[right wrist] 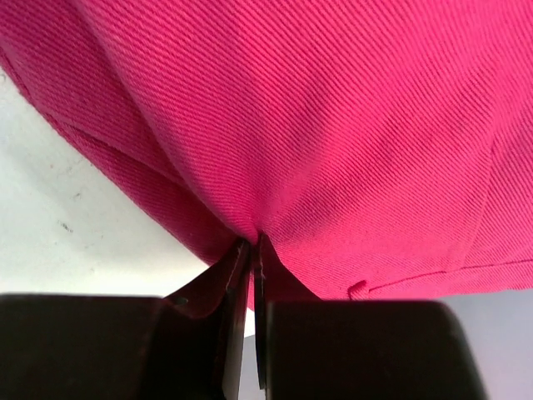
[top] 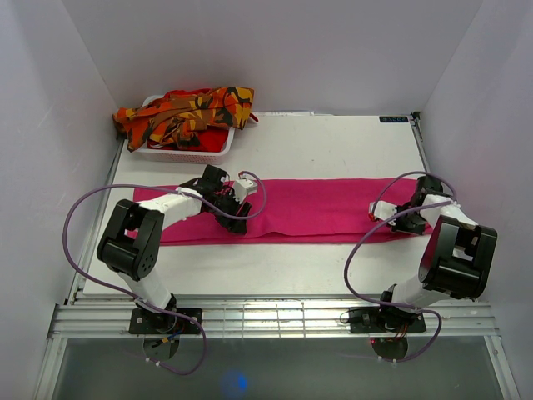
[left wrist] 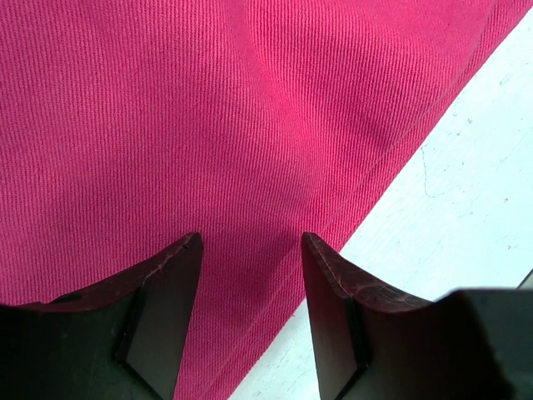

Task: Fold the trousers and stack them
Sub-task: Fold the trousers

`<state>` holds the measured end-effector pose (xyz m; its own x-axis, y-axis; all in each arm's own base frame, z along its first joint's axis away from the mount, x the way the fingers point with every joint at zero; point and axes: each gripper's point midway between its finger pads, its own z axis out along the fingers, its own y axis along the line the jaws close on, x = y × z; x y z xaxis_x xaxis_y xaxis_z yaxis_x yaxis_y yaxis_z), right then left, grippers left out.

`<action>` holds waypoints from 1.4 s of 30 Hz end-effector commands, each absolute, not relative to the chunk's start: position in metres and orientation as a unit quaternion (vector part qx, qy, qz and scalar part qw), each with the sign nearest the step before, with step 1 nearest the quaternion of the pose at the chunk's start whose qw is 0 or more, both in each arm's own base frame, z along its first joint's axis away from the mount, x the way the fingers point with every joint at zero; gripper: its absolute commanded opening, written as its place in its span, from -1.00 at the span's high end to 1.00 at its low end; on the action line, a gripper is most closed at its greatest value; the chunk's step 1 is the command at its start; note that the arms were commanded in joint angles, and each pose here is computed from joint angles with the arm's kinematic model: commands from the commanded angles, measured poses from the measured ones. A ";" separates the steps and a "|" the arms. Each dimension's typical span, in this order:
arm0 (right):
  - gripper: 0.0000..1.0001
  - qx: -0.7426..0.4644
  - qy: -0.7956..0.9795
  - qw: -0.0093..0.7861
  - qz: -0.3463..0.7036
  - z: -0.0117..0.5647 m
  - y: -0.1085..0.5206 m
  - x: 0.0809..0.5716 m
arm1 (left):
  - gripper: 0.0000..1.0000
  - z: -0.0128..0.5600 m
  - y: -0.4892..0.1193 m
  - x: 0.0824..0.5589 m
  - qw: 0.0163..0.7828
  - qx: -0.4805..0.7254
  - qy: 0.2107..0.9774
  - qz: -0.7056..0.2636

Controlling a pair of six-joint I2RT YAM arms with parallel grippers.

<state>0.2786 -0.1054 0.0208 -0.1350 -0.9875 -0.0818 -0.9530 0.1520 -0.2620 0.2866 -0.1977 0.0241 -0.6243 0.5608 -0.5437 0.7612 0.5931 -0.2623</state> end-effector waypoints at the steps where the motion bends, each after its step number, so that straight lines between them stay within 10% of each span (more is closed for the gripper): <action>1: 0.84 -0.635 0.757 0.118 -0.098 0.051 -0.116 0.289 | -0.27 -0.030 -0.157 0.248 0.097 0.359 0.910 -0.183; 28: 0.85 -0.581 0.809 0.056 -0.073 -0.007 -0.125 0.267 | -0.15 0.023 -0.182 0.263 0.181 0.405 0.865 -0.236; 39: 0.84 -0.574 0.812 0.083 -0.059 0.016 -0.110 0.275 | 0.35 0.052 -0.204 0.277 0.213 0.483 0.824 -0.205; 41: 0.57 -0.574 0.810 0.093 -0.070 0.025 -0.110 0.280 | 0.36 0.030 -0.200 0.275 0.184 0.472 0.839 -0.198; 42: 0.12 -0.576 0.808 0.096 -0.075 0.026 -0.111 0.283 | 0.36 0.025 -0.198 0.275 0.178 0.468 0.843 -0.195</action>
<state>0.2792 -0.1225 0.0181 -0.3317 -0.9432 -0.0186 -0.9154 0.3266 -0.2353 0.2743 -0.2098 0.0438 -0.4539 0.6995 -0.5520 0.8813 0.4439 -0.1621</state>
